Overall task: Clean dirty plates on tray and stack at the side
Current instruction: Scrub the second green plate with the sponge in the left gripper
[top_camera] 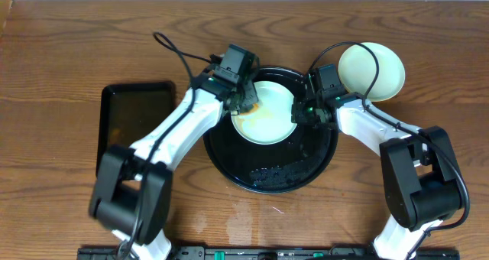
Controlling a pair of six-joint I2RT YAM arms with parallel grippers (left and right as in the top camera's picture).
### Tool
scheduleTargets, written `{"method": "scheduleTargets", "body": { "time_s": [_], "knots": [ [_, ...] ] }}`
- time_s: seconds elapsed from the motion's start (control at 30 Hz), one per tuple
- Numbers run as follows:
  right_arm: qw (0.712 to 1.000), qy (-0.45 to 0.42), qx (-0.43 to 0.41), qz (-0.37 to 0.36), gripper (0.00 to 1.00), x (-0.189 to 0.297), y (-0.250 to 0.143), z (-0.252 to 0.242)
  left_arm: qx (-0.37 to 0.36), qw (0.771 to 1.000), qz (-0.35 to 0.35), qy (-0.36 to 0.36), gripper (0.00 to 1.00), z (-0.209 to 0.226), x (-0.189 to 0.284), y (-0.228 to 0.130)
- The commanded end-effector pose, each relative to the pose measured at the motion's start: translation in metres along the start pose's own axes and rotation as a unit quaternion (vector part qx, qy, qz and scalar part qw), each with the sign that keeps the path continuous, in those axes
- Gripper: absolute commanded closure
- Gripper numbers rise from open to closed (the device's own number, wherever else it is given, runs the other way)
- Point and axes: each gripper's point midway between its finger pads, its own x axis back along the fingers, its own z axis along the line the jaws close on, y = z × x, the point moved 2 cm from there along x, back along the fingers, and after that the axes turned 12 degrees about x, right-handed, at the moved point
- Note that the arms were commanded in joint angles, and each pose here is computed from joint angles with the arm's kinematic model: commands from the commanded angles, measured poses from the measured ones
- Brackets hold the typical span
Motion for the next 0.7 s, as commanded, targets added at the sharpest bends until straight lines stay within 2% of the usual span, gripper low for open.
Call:
{"method": "scheduleTargets", "body": {
  "time_s": [0.0,0.13,0.27,0.47,0.67],
  "knots": [
    [0.999,-0.019,-0.004,0.026,0.99,-0.011,-0.016,-0.009,0.013,0.995,0.098,-0.020,0.92,0.001,-0.034,-0.034],
    [0.999,-0.019,-0.004,0.026,0.99,-0.011,-0.016,-0.009,0.019,0.987,0.158,-0.036,0.92,0.001,-0.061,-0.054],
    [0.999,-0.020,-0.005,0.030,0.99,-0.011,-0.018,-0.009,0.012,0.985,0.167,-0.025,0.92,0.011,-0.071,-0.056],
    [0.999,-0.021,-0.001,0.031,0.99,-0.011,-0.018,-0.009,0.001,0.993,0.076,0.090,0.93,0.053,-0.062,-0.023],
    [0.999,-0.030,0.004,0.030,0.99,-0.011,-0.018,-0.012,-0.031,0.974,-0.068,0.213,0.92,0.085,-0.023,0.023]
  ]
}}
